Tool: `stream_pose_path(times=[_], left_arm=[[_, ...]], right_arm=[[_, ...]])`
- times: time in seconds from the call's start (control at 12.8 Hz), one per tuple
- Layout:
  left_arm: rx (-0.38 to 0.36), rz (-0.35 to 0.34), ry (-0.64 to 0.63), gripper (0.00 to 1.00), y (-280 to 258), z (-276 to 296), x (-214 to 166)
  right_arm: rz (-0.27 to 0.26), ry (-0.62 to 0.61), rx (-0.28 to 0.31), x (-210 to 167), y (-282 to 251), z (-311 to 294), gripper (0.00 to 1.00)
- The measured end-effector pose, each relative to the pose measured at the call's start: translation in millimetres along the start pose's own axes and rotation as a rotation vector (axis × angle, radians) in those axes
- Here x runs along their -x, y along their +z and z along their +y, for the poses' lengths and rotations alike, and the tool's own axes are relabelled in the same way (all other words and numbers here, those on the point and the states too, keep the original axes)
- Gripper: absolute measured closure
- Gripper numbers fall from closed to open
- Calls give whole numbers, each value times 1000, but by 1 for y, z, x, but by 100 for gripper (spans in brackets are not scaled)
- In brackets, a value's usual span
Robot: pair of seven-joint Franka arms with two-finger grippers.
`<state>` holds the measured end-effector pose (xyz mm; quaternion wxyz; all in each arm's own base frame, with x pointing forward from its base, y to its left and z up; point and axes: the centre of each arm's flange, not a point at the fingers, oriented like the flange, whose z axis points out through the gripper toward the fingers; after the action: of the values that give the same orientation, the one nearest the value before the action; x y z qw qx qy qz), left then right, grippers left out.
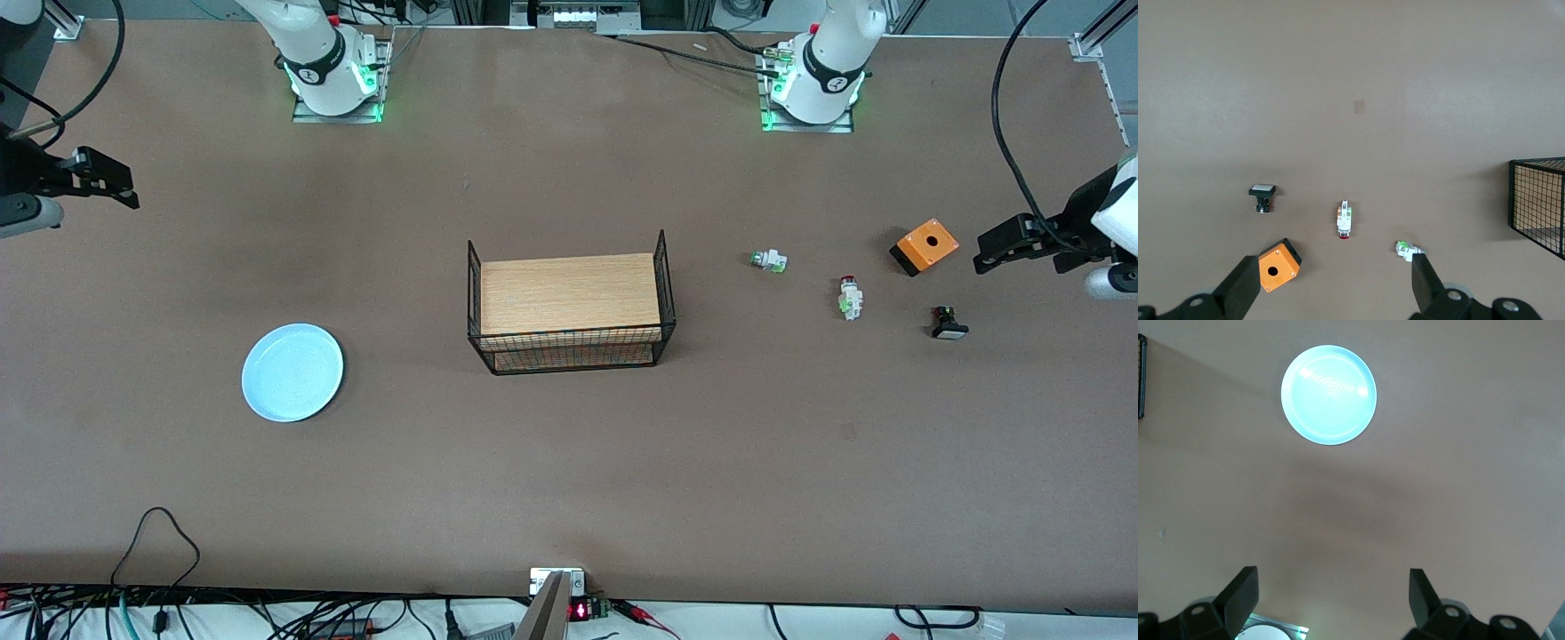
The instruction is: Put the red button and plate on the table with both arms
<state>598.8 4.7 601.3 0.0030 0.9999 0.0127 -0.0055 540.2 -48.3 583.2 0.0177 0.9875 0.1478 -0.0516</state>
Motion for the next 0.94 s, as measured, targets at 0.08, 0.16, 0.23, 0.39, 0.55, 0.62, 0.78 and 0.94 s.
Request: stream_pose_path(times=[0.08,0.16,0.23,0.39,0.55,0.62,0.78,0.94], left_arm=[[0,0,0,0,0,0,0],[0,0,0,0,0,0,0],[0,0,0,0,0,0,0],[0,0,0,0,0,0,0],[0,0,0,0,0,0,0],[0,-1,-1,0,0,0,0],[0,-1,-1,0,0,0,0],[0,-1,-1,0,0,0,0]], right_arm=[[-5,3,-3,7,1,-1,0],[-10,5,-6,11,2,-2,0],[-6,10,-4,13,0,-2,0],[14,16,2,11,-8,1,0],[27,20,6,3,-14,6,0],[26,21,4,-2,-13,8,0],[24,18,4,-7,-11,8,0],[22,17,3,-8,-10,8,0]])
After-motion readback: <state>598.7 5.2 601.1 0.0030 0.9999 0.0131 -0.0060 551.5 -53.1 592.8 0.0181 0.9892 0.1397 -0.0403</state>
